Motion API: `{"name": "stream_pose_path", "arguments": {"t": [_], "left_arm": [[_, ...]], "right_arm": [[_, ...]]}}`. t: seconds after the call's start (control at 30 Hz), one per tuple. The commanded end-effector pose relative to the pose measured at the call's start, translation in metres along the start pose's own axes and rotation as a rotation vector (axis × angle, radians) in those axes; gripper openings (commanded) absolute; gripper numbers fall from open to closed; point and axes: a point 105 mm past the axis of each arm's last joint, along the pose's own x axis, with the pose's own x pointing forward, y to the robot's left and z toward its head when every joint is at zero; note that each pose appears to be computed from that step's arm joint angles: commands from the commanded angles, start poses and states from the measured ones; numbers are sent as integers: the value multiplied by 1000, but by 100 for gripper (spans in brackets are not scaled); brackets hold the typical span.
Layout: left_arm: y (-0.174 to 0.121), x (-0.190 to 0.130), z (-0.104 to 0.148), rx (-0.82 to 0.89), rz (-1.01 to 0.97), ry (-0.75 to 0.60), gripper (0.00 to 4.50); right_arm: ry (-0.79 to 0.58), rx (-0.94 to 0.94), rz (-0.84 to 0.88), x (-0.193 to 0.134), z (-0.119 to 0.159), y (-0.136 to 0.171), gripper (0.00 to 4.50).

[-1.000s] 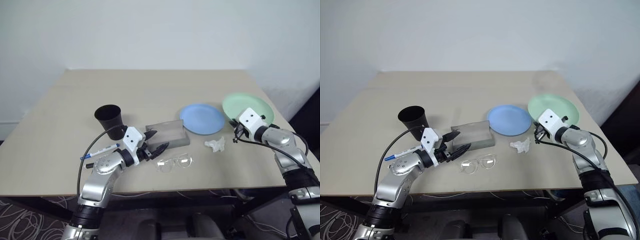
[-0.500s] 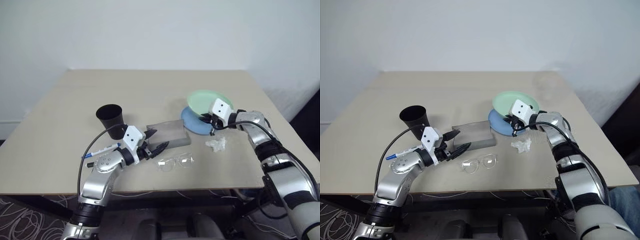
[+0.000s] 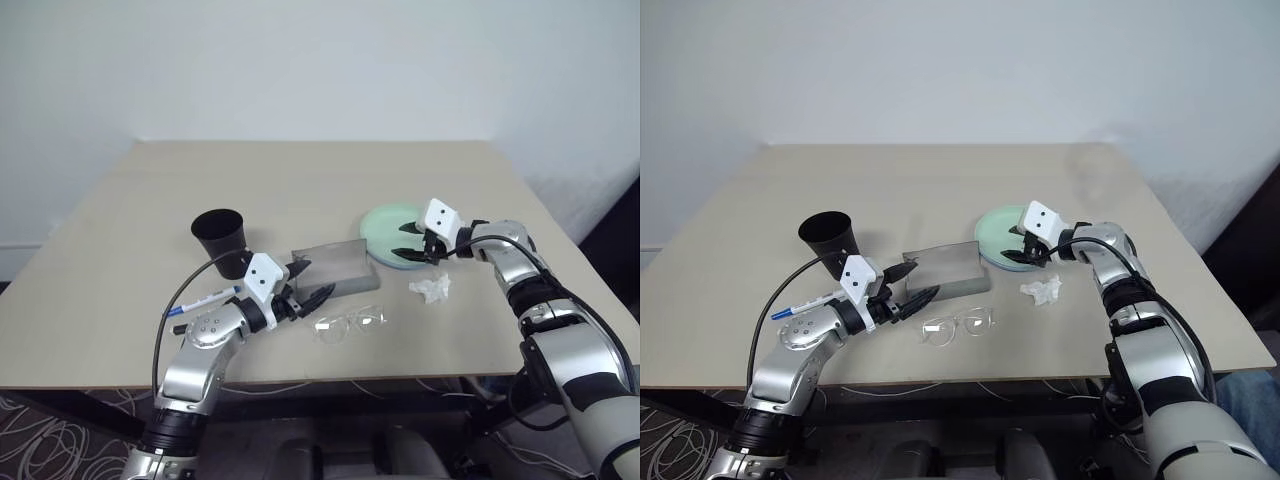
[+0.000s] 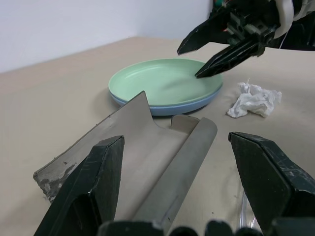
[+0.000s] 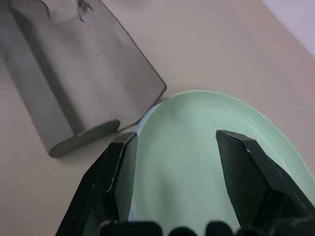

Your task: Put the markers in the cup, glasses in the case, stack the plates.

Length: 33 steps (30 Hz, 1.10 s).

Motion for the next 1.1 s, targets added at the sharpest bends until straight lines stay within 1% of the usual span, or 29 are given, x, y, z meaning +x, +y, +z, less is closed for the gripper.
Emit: {"name": "stream_pose_path", "arguments": {"t": [0.03, 0.17, 0.23, 0.3, 0.37, 0.4, 0.53, 0.8, 0.93, 1.0, 1.07, 1.1], "left_arm": [[3, 2, 18, 56, -4, -49, 360], [2, 7, 21, 59, -21, -57, 360], [2, 9, 22, 62, -28, -58, 360], [1, 10, 22, 63, -36, -60, 360], [1, 11, 22, 63, -42, -61, 360], [1, 12, 22, 63, -44, -61, 360], [1, 12, 22, 64, -46, -62, 360], [1, 15, 25, 70, -45, -70, 360], [2, 14, 25, 72, -41, -71, 360], [2, 13, 25, 73, -38, -71, 360], [2, 13, 25, 74, -37, -70, 360], [2, 13, 24, 75, -35, -70, 360]], "right_arm": [[-59, 1, 5, -22, 15, -11, 279], [6, 60, 110, -43, -4, 3, 279], [26, 105, 162, -51, -10, 10, 317], [40, 130, 209, -59, -14, 17, 375], [55, 133, 214, -62, -17, 19, 442], [65, 132, 208, -63, -19, 19, 447], [102, 136, 225, -63, -27, 26, 447], [167, 155, 230, -48, -46, 37, 447], [235, 132, 211, -40, -60, 40, 447], [252, 122, 201, -40, -63, 39, 410], [259, 116, 197, -41, -64, 38, 360], [251, 117, 200, -43, -62, 36, 318]]}}
